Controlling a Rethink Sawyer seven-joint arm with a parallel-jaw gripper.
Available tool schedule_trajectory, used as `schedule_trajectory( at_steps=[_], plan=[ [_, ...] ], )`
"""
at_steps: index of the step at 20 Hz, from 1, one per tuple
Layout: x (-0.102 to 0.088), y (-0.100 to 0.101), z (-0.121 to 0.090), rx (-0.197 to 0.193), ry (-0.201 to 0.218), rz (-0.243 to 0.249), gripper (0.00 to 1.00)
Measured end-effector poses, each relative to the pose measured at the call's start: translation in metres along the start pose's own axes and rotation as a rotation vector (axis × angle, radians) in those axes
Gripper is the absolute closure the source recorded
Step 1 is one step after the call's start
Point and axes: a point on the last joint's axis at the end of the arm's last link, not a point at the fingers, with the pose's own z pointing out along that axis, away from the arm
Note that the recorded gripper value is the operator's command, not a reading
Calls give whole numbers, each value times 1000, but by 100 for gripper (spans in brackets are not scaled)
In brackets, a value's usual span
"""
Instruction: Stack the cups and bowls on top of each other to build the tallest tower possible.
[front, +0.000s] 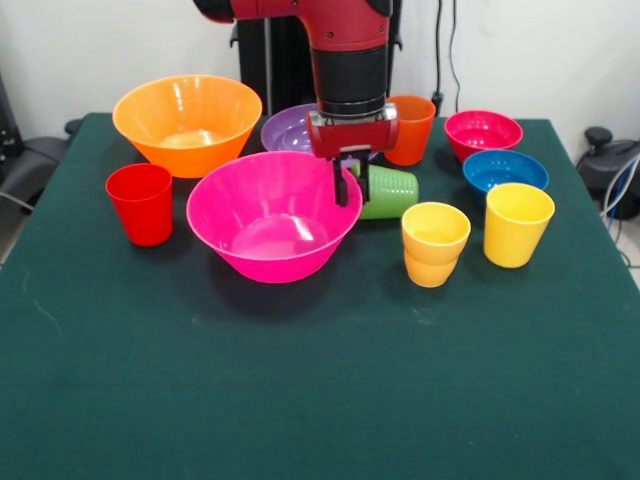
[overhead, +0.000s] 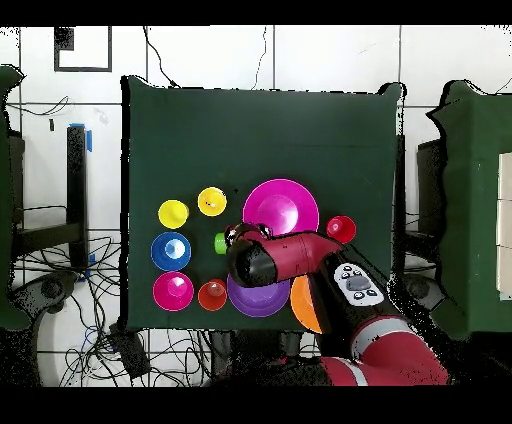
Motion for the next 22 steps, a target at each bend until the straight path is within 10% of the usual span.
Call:
schedule_trajectory(
  at_steps=[22],
  plan=[
    [-24, 14, -46, -69, -82, -4, 100]
  ],
)
